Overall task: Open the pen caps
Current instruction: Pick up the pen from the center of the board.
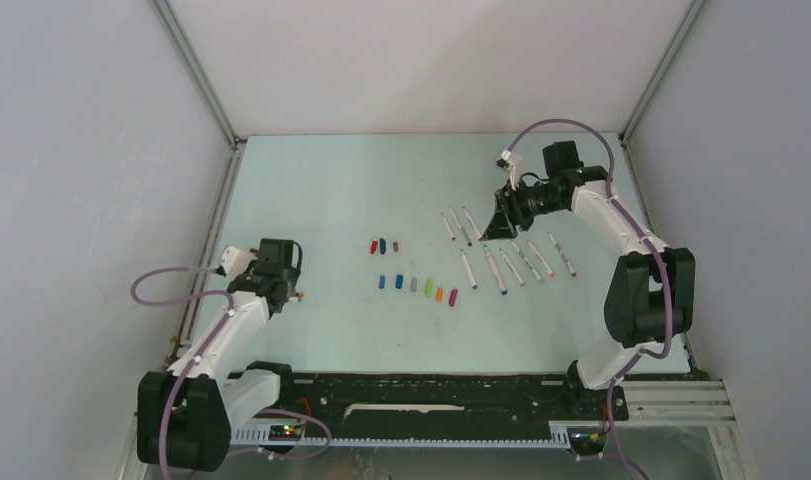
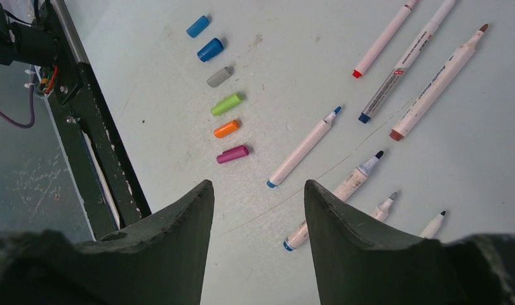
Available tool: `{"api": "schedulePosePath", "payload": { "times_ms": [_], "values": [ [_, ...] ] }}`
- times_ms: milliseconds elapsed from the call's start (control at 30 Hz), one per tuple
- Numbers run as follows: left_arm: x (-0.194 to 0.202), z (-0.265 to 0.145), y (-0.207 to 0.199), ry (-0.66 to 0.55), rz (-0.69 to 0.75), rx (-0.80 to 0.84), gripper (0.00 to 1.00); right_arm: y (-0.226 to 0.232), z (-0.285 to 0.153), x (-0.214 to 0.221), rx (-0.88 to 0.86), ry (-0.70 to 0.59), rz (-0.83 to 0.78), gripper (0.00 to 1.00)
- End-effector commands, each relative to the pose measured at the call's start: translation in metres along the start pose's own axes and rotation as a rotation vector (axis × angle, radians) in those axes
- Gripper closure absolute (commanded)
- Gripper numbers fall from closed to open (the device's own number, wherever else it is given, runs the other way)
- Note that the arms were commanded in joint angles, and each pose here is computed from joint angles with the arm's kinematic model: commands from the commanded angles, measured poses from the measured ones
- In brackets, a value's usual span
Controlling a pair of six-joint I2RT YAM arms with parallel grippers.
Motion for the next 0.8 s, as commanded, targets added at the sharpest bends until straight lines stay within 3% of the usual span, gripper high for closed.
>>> {"api": "schedulePosePath", "payload": {
  "times_ms": [0, 300, 667, 767],
  "values": [
    [-0.013, -0.004, -0.001, 0.003, -0.142, -0.025, 0.47, 0.006, -0.006, -0.006, -0.017, -0.023, -0.030, 0.44],
    [-0.019, 0.026, 0.007, 0.143, -0.132, -0.117, 0.58, 0.005, -0.006, -0.005, -0.025, -0.016, -0.025, 0.44],
    [-0.013, 0.041, 0.010, 0.169, -0.141, -0.127, 0.60, 0.003, -0.006, -0.003, -0.025, -0.015, -0.018, 0.44],
    [-0.013, 0.042, 0.009, 0.181, -0.140, -0.130, 0.66, 0.002, -0.007, -0.003, -0.021, -0.018, -0.017, 0.44]
  ]
}}
Point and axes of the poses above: each gripper's point midway between its finger pads, its own z axis out along the fingers, its own y axis along the line the jaws close on, x = y × z, the point moved 7 cm from there along -z, back along the fingers, and after that the axes turned 1 degree about -z, right-handed, at the moved point
